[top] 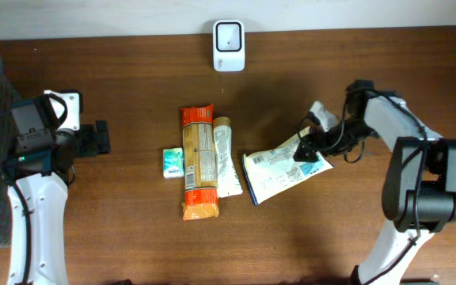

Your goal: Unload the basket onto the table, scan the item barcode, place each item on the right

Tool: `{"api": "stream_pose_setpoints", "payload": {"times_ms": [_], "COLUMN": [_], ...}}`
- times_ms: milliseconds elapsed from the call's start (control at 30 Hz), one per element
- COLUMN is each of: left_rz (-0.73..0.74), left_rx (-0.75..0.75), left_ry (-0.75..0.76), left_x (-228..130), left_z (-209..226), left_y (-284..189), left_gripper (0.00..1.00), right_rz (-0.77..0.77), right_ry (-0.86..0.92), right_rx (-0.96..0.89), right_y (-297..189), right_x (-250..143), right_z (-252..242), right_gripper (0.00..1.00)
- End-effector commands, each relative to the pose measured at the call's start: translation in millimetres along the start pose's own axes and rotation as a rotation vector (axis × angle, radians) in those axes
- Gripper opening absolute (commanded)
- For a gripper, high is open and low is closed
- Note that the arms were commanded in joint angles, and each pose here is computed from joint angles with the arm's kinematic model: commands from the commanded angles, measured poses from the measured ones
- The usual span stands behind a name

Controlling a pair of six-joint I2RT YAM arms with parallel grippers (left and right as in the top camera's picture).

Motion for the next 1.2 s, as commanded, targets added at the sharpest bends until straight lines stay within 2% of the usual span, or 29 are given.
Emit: {"api": "stream_pose_setpoints", "payload": {"times_ms": [0, 200, 300, 433, 533, 633, 700, 767, 800, 1000, 1100, 1167], "left_rz": [-0.028, -0.028, -0.028, -0.028, -0.028, -0.028, -0.028, -0.028, -0.028, -0.028, -0.028, -0.028], "left_rx": [-0.005, -0.005, -0.005, -0.005, -0.005, -0.005, -0.005, -0.005, -0.005, -0.005, -0.005, -0.005], "left_ry": [0.009, 0.009, 0.009, 0.009, 0.009, 0.009, 0.009, 0.009, 0.009, 0.009, 0.009, 0.009], "left_x": [6.1, 6.0, 6.0, 6.1, 6.1, 6.0, 6.0, 6.1, 6.1, 6.1, 6.1, 6.1], "left_z": [1.7, 1.7, 1.7, 1.7, 1.7, 1.7, 1.7, 1.7, 1.7, 1.7, 1.7, 1.7], "left_y": [-4.9, -4.9, -4.9, -4.9, -4.9, -4.9, -4.9, -4.9, -4.9, -4.9, -4.9, -4.9], "left_gripper": [0.99, 0.99, 0.99, 0.99, 0.99, 0.99, 0.99, 0.99, 0.99, 0.99, 0.99, 0.99], "right_rz": [0.071, 0.069, 0.054, 0.063, 0.061, 0.026, 0.013, 0.003, 0.001, -0.049, -0.172, -0.270], "right_ry": [-0.038, 0.065, 0.101, 0.106, 0.112, 0.159, 0.171, 0.183, 0.183, 0.188, 0.144, 0.080], "right_rx": [-0.044, -0.099, -0.103, -0.101, -0.101, -0.107, -0.108, -0.093, -0.073, 0.150, 0.307, 0.344], "right_y": [21.5, 47.9, 54.3, 58.5, 62.0, 65.0, 65.6, 65.6, 65.5, 41.6, 0.1, -35.4], "right_x": [-7.9, -21.2, -24.3, -29.6, -32.6, -30.3, -28.7, -27.3, -26.8, -5.5, 14.7, 19.3], "right_z": [7.5, -1.2, -4.6, -6.3, -7.8, -10.4, -10.9, -9.9, -8.2, 12.4, 28.7, 44.2], "right_gripper": [0.99, 0.99, 0.85, 0.80, 0.63, 0.50, 0.34, 0.08, 0.04, 0.04, 0.04, 0.04]}}
Point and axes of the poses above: each gripper's point midway between its finger pads, its own y axis out along the fingers, its own z axis along the line the jaws close on, x = y × z, the point moved 9 cm from there along -y, back along the fingers, and after that the axes turned 12 degrees about y, right-handed, at the moved point
